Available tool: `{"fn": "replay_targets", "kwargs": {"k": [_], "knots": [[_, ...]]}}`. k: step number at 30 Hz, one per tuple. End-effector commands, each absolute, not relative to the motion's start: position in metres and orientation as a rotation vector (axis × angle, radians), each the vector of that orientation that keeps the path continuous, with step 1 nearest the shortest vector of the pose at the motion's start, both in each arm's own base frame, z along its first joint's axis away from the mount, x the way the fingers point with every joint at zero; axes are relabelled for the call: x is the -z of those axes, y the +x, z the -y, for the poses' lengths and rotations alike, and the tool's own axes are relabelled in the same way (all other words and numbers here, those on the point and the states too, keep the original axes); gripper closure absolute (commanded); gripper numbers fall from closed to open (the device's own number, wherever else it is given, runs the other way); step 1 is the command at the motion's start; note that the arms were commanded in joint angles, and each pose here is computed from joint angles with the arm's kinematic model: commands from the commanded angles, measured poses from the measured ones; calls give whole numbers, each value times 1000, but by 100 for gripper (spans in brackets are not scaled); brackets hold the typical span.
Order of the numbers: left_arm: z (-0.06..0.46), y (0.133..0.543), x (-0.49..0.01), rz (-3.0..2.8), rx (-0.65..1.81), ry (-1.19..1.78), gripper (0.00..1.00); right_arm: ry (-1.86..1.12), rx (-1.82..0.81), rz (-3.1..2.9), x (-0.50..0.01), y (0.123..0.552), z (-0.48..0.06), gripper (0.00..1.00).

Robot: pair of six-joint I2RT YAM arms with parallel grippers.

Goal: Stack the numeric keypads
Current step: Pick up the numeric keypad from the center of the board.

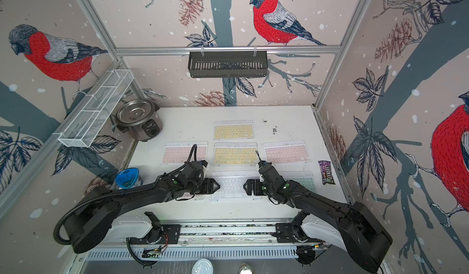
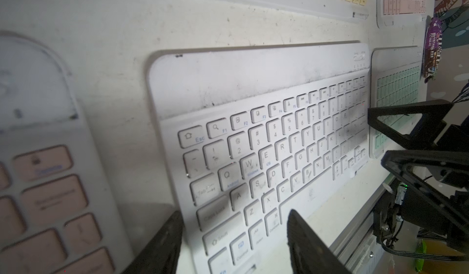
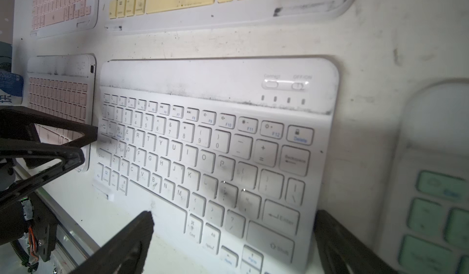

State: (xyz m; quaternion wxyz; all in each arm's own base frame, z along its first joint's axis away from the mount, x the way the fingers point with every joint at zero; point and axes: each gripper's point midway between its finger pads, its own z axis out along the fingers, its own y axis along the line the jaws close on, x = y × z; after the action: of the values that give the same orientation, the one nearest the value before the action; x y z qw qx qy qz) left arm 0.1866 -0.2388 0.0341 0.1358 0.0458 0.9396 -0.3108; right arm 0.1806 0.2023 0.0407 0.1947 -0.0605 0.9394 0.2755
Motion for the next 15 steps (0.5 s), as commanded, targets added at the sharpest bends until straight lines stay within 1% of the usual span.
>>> {"fn": "replay_targets", "kwargs": {"k": [1,15], "knots": [[237,182,-30,-2752,891,120,35,-161,-822,-2624,-44,180,-208,0],[235,178,-29,-2766,886,124,34,-154,-821,-2626,-45,180,-208,0]]}}
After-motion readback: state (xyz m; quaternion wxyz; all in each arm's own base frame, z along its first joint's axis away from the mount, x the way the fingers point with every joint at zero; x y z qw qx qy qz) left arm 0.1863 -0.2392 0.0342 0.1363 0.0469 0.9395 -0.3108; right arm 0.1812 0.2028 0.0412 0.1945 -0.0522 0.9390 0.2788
